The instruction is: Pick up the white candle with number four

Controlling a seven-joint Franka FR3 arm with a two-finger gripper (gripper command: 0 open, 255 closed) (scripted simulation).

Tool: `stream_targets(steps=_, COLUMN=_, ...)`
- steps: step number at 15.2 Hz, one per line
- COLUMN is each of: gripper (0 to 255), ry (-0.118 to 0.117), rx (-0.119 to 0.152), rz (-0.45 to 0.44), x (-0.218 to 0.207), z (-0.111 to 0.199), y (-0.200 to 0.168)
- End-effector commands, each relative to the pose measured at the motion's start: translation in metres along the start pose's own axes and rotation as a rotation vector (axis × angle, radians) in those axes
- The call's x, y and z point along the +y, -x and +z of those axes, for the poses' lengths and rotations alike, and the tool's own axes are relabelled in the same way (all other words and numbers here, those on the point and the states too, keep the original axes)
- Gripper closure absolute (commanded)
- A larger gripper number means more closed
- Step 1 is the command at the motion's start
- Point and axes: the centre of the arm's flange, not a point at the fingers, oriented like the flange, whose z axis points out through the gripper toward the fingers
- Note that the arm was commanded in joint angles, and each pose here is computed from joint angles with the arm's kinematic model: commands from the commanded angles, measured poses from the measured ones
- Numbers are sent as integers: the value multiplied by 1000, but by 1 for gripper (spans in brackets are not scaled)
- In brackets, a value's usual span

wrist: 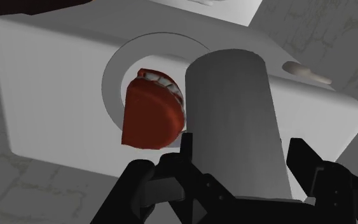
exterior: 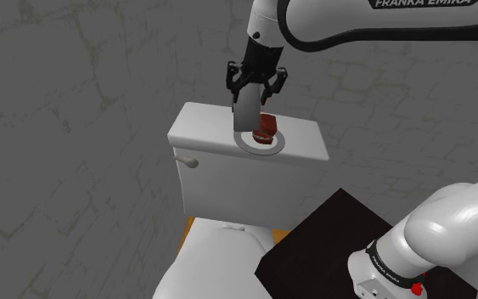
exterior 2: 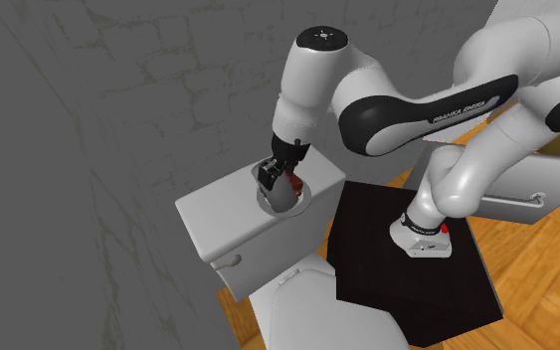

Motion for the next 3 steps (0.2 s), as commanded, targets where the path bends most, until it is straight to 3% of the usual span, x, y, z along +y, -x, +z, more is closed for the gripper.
stream_targets(steps=1, gripper=255, ry=0, rx=0, rz=0, x=0, z=-11, y=-3)
stream_targets(steps=3, gripper=255, ry=0, rx=0, rz=0, x=0, z=-12, y=-3)
